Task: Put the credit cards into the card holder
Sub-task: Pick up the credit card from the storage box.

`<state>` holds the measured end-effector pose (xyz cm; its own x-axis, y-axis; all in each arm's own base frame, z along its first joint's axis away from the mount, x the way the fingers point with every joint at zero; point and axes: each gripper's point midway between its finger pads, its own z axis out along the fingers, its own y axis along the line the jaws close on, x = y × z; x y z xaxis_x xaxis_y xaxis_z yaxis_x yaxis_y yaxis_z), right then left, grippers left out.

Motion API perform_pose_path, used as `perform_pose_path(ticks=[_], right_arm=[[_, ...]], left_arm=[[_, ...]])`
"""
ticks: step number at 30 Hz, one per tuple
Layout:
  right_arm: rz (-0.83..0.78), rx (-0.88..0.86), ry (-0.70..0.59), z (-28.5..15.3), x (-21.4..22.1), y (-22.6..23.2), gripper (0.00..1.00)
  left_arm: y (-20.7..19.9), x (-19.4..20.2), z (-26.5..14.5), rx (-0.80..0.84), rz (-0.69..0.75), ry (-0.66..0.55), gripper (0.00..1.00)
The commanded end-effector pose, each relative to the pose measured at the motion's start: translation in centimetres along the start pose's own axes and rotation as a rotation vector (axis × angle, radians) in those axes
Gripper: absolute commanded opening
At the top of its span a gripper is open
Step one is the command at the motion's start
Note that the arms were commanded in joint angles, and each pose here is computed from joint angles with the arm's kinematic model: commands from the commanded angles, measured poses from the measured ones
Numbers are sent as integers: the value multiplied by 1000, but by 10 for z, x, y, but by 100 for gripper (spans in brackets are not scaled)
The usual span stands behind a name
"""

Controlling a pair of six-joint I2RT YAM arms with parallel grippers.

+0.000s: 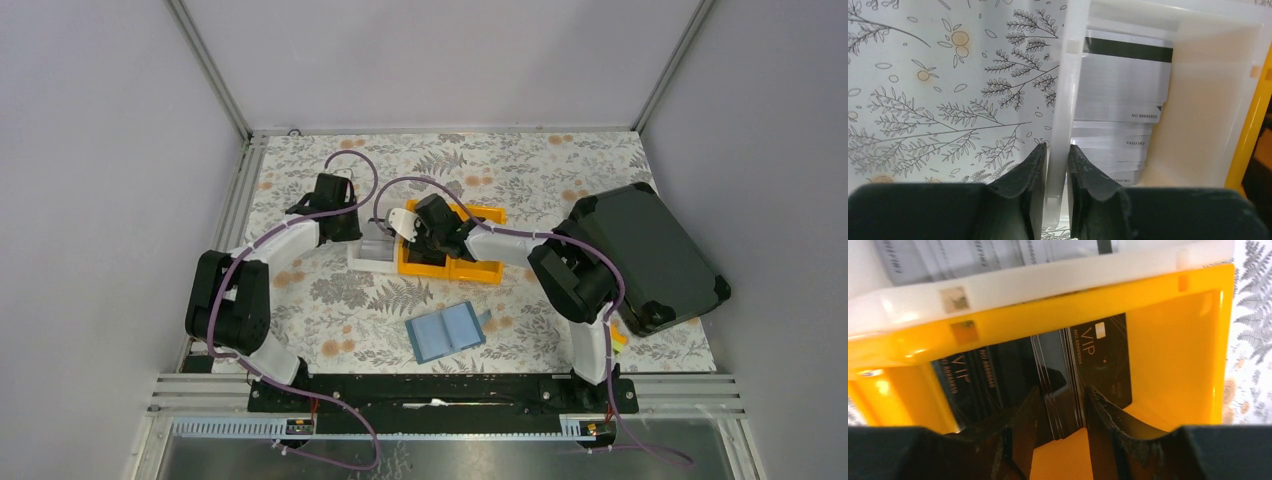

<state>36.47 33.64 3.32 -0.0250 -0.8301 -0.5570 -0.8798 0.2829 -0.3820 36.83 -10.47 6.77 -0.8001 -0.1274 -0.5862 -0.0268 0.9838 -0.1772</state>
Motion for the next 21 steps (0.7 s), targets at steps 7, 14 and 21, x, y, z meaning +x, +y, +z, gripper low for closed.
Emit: perform_pose_path(ticks=[7,14,21], right_arm=[[-125,161,12,3,-8,-35,42],[-154,208,-32,7,-14,-42,39],[-149,160,-40,13,-16,-34,38]], left_arm=[[1,-13,3,23,135,-55,0],[1,-13,0,37,187,-82,0],[0,-13,-1,41,200,-81,0]])
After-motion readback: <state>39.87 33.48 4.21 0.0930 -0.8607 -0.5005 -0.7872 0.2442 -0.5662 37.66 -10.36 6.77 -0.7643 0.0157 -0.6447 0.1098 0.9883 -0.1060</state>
